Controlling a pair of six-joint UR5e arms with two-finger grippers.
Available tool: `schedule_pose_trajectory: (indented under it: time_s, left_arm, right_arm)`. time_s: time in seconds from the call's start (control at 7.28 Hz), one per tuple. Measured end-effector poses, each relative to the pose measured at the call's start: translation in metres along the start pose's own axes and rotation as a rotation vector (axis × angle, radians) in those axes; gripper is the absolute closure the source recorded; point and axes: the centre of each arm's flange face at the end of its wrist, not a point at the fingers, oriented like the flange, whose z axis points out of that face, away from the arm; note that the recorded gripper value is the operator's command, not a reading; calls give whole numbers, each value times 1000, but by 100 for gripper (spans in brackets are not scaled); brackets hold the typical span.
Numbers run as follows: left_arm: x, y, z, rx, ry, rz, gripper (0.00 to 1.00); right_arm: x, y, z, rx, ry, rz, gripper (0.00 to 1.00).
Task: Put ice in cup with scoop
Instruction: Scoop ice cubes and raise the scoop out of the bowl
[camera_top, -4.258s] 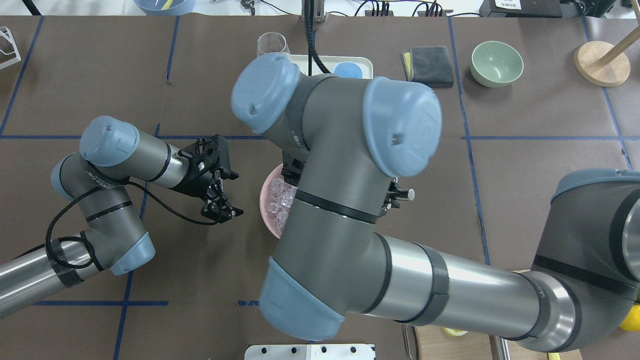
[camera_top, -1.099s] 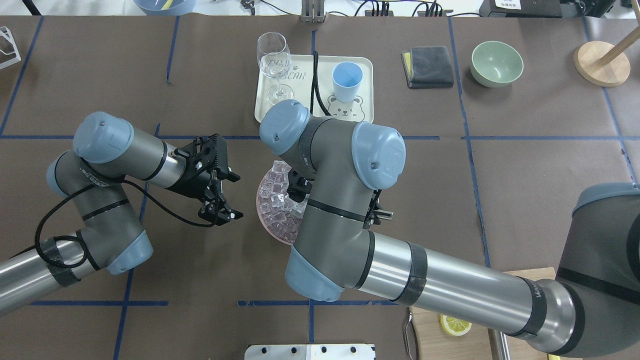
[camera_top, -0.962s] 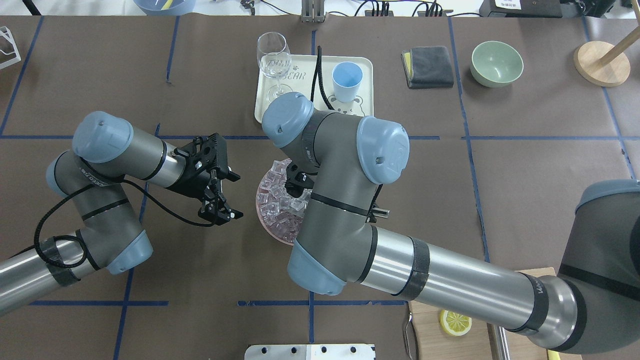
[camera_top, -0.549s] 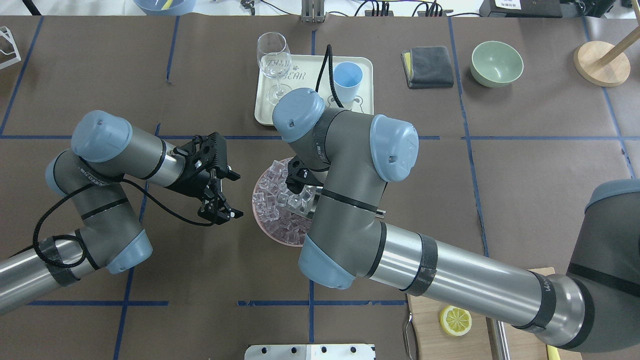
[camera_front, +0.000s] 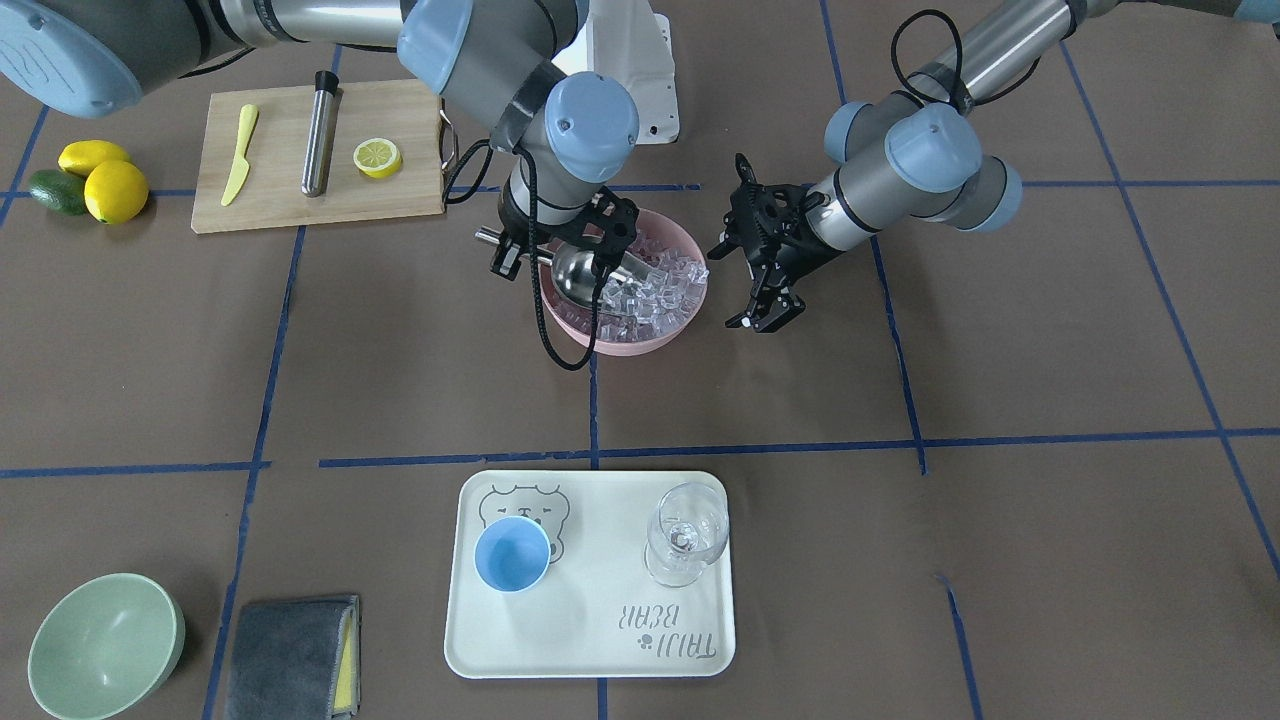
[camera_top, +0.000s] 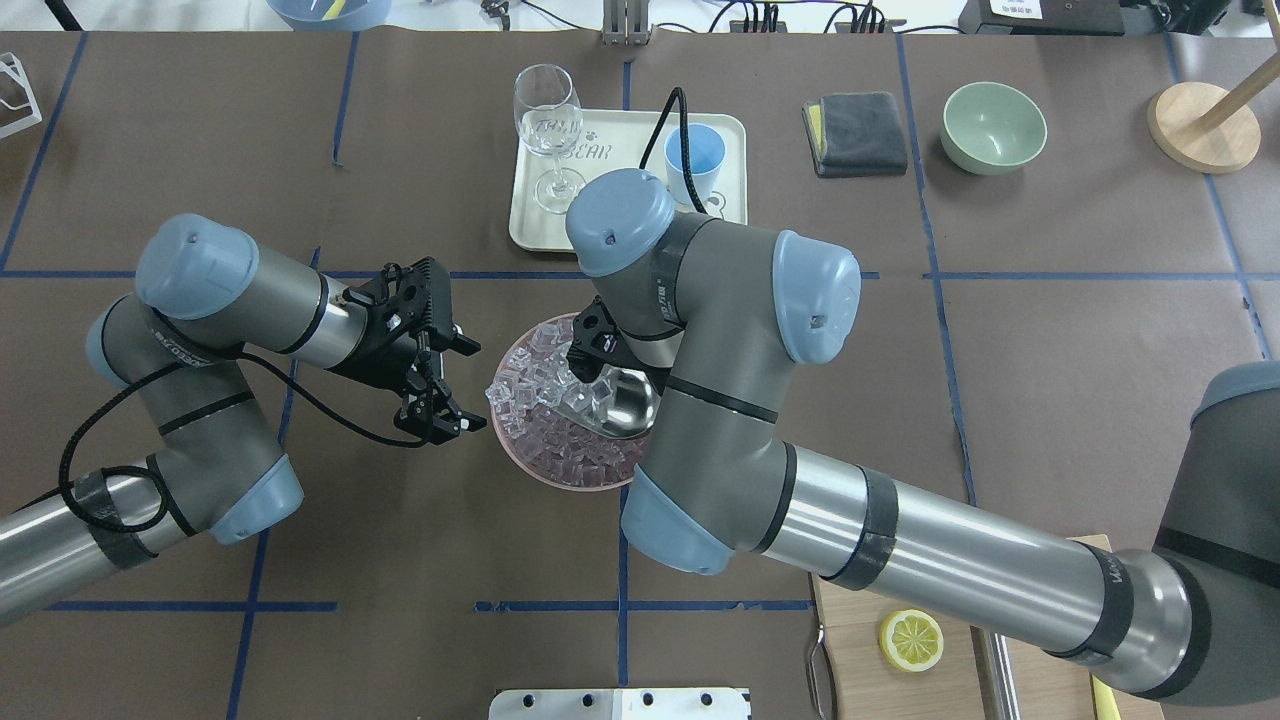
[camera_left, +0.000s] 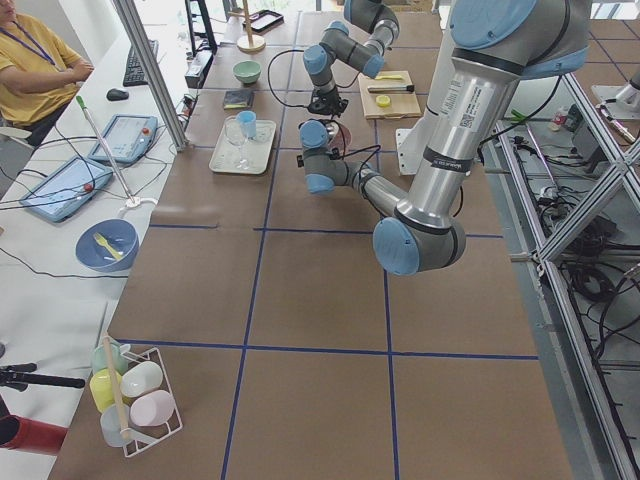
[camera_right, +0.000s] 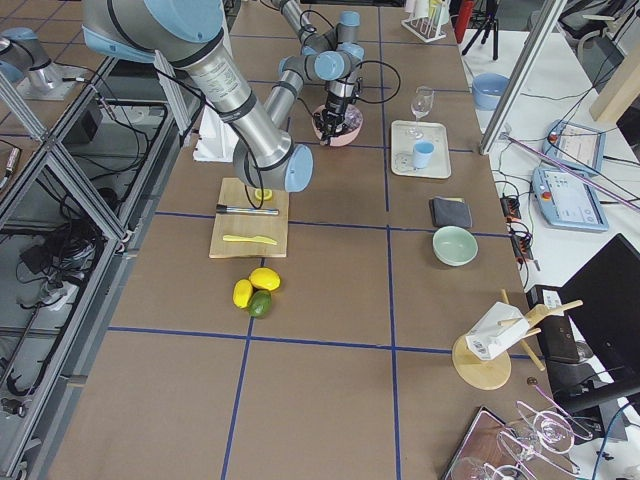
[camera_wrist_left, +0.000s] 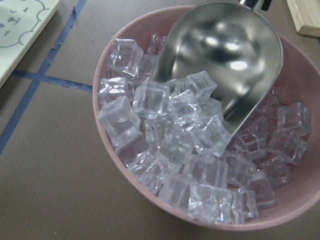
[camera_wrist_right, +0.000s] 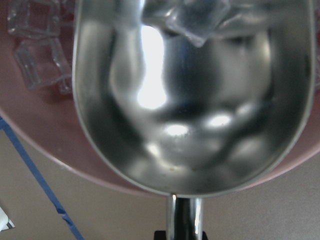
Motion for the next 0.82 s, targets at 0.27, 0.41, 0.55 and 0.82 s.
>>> schedule_pose_trajectory:
  time_s: [0.27, 0.41, 0.55, 0.82]
  left_arm:
    - [0, -2, -2, 3, -1, 2, 0]
    - [-1, -2, -3, 3, -2, 1, 0]
    - [-2, -2, -4, 4, -2, 1, 0]
    - [-3, -2, -7, 5, 0, 0, 0]
  right_arm:
    - [-1, 8, 5, 37, -20, 10, 100]
    - [0, 10, 1, 52, -34, 16, 100]
    - [3, 13, -5, 66, -51, 23, 100]
    - [8, 18, -13, 93, -77, 31, 100]
